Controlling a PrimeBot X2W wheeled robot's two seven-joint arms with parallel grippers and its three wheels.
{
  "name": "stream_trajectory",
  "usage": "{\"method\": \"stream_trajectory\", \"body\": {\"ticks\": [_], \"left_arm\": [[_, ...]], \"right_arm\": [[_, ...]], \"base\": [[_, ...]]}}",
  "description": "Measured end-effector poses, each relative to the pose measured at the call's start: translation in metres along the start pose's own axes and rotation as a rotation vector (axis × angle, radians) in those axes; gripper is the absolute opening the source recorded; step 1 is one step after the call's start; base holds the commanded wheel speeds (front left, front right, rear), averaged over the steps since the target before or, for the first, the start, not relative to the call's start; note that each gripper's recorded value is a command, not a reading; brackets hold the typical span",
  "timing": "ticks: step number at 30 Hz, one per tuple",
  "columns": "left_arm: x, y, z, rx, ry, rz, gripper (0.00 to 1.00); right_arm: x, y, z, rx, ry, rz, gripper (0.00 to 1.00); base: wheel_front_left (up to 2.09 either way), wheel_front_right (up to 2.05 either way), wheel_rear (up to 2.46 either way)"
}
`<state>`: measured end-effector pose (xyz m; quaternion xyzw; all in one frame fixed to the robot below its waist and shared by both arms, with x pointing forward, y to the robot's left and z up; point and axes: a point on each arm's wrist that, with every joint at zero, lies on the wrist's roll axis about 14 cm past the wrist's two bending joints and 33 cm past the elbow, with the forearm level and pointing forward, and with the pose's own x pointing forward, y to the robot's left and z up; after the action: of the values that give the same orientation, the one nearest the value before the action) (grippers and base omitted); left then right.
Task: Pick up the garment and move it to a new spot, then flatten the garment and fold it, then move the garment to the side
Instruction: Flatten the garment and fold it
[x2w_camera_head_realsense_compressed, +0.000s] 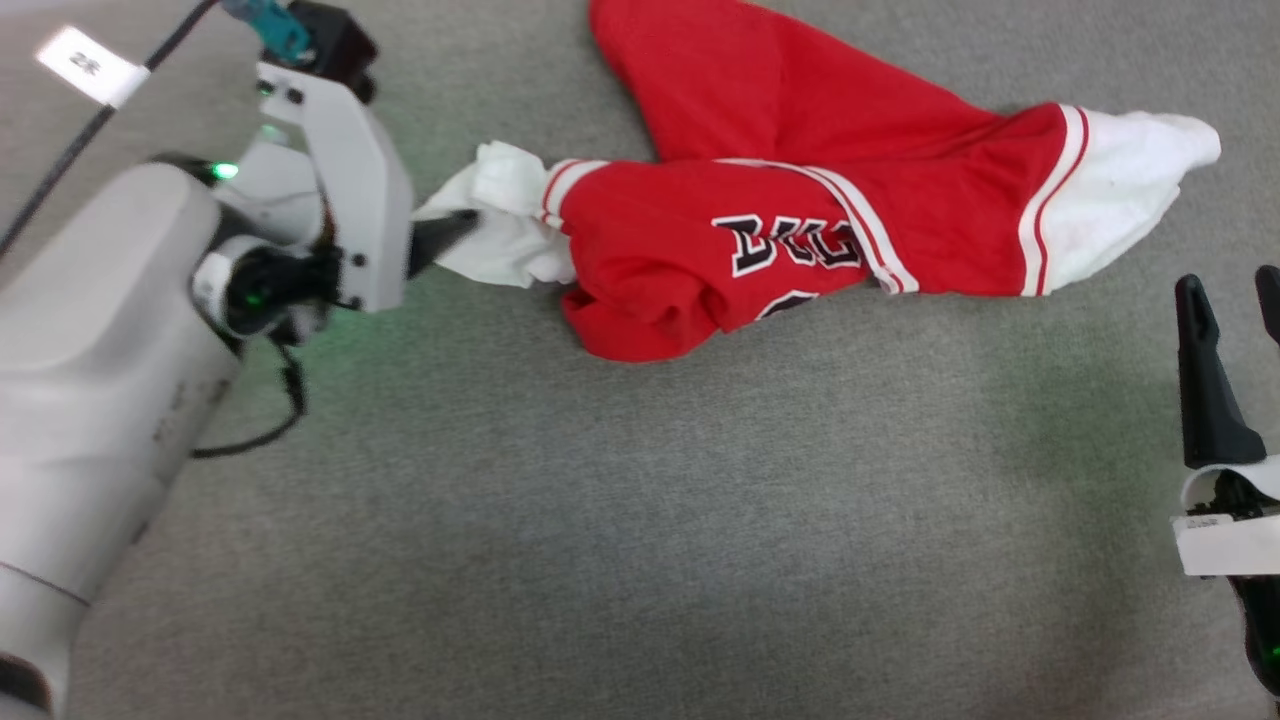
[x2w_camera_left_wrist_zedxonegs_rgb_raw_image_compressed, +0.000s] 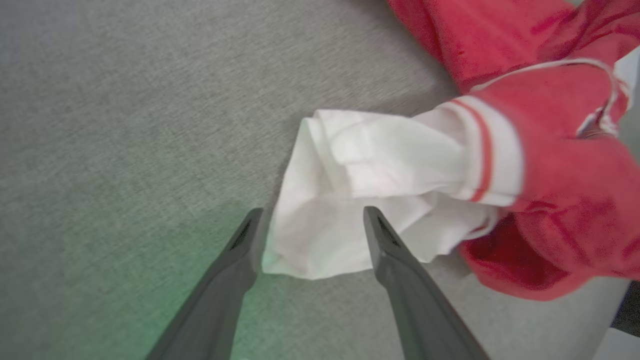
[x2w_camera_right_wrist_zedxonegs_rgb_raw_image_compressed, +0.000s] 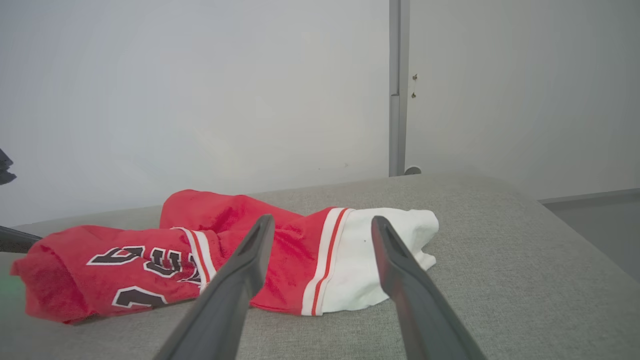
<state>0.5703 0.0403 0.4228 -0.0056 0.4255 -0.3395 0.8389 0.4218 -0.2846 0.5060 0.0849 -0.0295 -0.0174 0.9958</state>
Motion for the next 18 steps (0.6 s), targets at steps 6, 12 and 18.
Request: {"method": "stream_trajectory", "body": {"ticks": [6,12,18], "left_arm": [[0.028,0.018,-0.009,0.008,0.087,0.032,1.00],[0.038,0.005,-0.007,-0.066,0.072,-0.050,0.00],[0.024,-0.004,0.004,-0.027,-0.068,-0.063,0.00]], "right_arm": [[0.001,-0.003,-0.012,-0.010,0.035,-0.012,1.00],[0.000,-0.010,-0.018,-0.024,0.056,-0.030,1.00],[0.006,-0.002,-0.018,-0.036,0.052,0.008,1.00]], "base": [[0.00,0.00,0.00],[0.00,0.00,0.00],[0.00,0.00,0.00]]}}
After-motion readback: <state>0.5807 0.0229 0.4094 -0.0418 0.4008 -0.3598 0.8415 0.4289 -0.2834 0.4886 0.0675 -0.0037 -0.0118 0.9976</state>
